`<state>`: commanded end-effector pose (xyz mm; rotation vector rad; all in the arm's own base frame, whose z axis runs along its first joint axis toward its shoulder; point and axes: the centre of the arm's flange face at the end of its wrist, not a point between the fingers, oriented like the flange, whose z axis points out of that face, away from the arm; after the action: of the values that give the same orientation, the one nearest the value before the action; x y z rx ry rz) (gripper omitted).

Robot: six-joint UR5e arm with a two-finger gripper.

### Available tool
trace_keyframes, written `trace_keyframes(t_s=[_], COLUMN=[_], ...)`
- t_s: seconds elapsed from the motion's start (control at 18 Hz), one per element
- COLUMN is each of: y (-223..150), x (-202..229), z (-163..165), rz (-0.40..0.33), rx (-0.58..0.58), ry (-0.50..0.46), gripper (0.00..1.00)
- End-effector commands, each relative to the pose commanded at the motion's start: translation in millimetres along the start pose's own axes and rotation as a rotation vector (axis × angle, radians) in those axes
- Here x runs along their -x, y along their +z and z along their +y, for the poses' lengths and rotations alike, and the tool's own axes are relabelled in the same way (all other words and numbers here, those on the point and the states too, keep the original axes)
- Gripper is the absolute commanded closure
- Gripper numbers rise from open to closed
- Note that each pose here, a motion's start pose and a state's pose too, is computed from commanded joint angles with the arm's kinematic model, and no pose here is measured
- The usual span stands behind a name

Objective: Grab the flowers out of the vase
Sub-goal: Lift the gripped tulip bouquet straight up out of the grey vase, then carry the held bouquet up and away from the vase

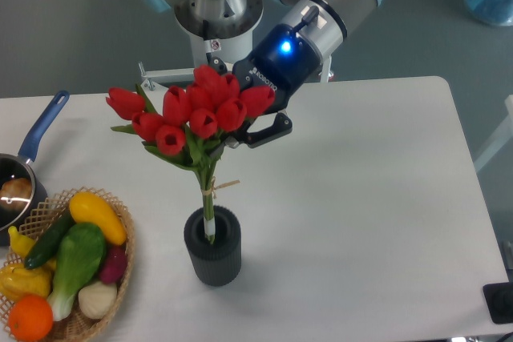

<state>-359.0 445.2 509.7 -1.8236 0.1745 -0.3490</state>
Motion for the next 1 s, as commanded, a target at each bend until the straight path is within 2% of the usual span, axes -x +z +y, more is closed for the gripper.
trace_keyframes(t_s=[0.11, 0.44, 0.61, 0.72, 1.0], y=[-10.0, -64.8, -79.9, -105.8, -131.5], x=[1.8, 40.7, 71.8, 91.9, 121.7], z=[-3.8, -22.6, -17.6, -10.7, 15.8], rz=[-0.006, -0.099, -0.134, -0.182, -0.277], rx=[-0.021, -0.061, -0.057, -0.058, 0.032], ry=[0.003, 0.041, 0.033, 0.036, 0.126], gripper=[0.68, 0.69, 0.69, 0.69, 0.69])
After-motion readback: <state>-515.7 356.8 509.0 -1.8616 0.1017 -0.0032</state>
